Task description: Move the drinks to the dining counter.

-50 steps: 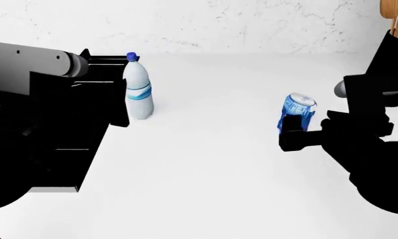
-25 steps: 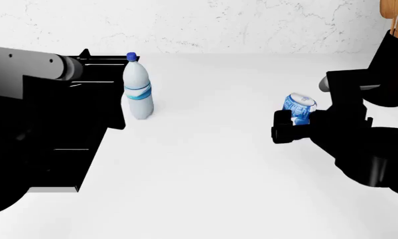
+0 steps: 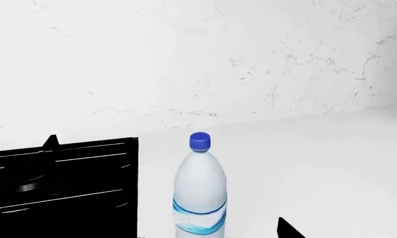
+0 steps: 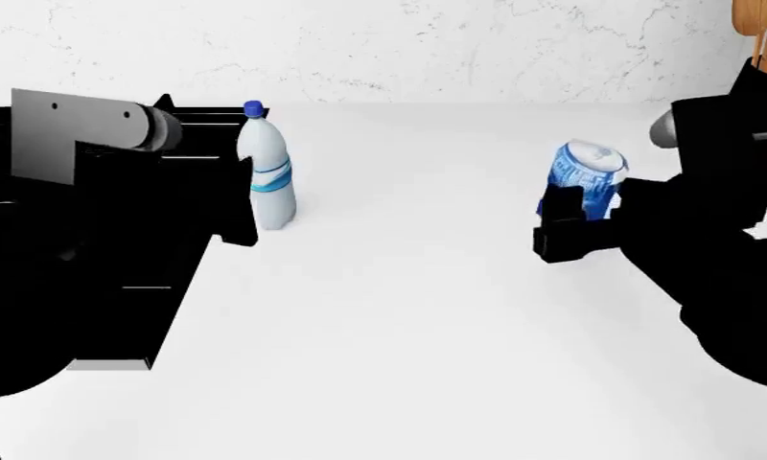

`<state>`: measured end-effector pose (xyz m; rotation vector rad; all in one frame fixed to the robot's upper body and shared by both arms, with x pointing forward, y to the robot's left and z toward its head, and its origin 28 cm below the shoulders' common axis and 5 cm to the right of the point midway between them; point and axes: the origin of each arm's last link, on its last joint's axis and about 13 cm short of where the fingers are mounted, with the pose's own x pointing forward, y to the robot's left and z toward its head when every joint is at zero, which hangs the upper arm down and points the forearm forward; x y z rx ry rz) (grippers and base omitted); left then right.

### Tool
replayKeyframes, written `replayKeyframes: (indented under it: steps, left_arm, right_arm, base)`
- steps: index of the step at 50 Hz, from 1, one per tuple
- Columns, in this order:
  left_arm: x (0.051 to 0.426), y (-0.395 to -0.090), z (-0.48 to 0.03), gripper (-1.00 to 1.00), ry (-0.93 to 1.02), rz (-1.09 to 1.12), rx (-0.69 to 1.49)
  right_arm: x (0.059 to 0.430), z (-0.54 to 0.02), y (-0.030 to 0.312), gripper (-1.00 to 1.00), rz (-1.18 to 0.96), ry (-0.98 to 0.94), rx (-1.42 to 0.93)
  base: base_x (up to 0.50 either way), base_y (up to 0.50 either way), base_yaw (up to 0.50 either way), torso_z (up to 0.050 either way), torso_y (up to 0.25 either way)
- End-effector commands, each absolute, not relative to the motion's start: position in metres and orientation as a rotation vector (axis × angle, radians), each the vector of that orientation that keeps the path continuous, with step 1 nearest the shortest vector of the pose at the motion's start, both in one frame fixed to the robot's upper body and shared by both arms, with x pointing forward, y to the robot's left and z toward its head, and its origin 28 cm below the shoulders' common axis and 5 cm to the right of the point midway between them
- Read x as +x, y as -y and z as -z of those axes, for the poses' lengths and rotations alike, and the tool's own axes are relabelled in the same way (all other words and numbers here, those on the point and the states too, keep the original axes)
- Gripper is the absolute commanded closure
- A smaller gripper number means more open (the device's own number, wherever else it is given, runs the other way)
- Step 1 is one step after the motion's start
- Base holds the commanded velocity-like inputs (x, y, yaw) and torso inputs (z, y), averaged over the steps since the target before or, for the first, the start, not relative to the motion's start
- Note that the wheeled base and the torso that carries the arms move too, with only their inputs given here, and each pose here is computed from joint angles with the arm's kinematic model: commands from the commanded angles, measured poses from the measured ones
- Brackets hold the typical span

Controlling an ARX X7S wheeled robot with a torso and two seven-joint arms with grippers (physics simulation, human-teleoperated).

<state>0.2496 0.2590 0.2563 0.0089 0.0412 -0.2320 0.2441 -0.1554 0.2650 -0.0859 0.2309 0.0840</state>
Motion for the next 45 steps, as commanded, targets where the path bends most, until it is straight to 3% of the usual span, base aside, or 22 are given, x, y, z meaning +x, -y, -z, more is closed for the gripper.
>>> replayKeyframes:
  steps: [1, 45]
  left_arm:
    - [0.272, -0.243, -0.255, -1.0, -0.071, 0.301, 0.002]
    - [0.335, -0.235, -0.231, -1.0, -0.156, 0.257, 0.004]
  right_arm:
    - [0.211, -0.283, 0.148, 1.0, -0.118, -0.122, -0.145]
    - [0.197, -0.283, 0.153, 1.0, -0.103, -0.112, -0.143]
  base:
    - [0.0, 0.0, 0.0, 0.0, 0.0]
    - [0.0, 0.0, 0.0, 0.0, 0.0]
